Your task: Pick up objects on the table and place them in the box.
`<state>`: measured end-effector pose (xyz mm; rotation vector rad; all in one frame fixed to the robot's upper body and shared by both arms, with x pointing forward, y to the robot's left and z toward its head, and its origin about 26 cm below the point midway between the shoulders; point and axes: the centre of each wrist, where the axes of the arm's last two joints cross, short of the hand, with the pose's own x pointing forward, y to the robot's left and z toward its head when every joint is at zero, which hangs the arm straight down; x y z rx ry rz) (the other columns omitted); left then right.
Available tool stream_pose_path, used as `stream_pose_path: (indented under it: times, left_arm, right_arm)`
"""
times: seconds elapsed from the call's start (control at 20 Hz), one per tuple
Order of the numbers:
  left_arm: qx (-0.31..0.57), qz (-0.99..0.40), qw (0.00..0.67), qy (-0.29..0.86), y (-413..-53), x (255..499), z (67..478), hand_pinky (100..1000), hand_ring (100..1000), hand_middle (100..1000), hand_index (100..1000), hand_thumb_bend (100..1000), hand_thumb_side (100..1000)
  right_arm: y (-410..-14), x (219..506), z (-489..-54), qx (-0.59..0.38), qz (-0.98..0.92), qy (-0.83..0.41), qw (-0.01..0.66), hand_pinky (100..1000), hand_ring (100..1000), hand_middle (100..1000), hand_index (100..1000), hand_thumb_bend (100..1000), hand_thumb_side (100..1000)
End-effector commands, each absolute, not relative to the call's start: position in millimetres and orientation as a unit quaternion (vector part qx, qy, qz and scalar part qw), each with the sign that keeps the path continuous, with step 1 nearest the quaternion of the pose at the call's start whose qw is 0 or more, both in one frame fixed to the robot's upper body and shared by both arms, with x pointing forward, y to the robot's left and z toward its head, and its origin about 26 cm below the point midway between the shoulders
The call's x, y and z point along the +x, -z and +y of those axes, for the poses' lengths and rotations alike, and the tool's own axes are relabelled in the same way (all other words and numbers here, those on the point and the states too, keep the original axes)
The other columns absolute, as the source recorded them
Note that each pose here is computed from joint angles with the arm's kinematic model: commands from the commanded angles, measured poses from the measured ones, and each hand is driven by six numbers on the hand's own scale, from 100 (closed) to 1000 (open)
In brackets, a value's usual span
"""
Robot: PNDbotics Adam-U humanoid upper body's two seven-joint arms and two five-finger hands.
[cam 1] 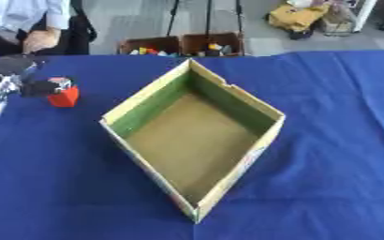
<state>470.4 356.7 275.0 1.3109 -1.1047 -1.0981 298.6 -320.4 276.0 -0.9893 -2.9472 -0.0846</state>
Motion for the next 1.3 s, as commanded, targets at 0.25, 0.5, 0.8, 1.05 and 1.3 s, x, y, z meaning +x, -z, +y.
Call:
stream_pose_path:
  times: [0.25, 0.5, 0.8, 1.05, 1.3]
  left_arm:
    - [0.571, -0.464, 0.526, 0.426, -286.1, 469.8, 368.1, 572, 823, 855, 1000, 439, 1000]
    - [0.567, -0.479, 0.532, 0.407, -287.0, 470.3, 373.3, 645, 899, 899, 1000, 470, 1000]
    - [0.565, -0.497, 0.541, 0.376, -287.0, 470.1, 381.3, 612, 859, 855, 993, 487, 1000]
    - [0.572, -0.505, 0.535, 0.361, -287.9, 469.8, 382.5, 498, 773, 792, 982, 483, 979]
    - [0.560, -0.500, 0.548, 0.368, -287.2, 470.3, 383.2, 443, 734, 816, 991, 432, 922]
  right_arm:
    - [-288.0, 294.7, -318.9, -0.313, -0.949, 0.024, -0.004, 765, 736, 730, 810, 100, 754]
    - [-290.9, 295.1, -317.6, -0.310, -0.950, 0.026, -0.009, 765, 735, 729, 808, 100, 748]
    - [-292.1, 295.2, -317.1, -0.309, -0.951, 0.030, -0.010, 766, 734, 727, 806, 100, 745]
    - [-290.6, 295.1, -317.9, -0.311, -0.950, 0.032, -0.006, 768, 733, 726, 804, 100, 744]
    - [-289.7, 295.0, -318.2, -0.311, -0.950, 0.033, -0.004, 770, 733, 725, 803, 100, 741]
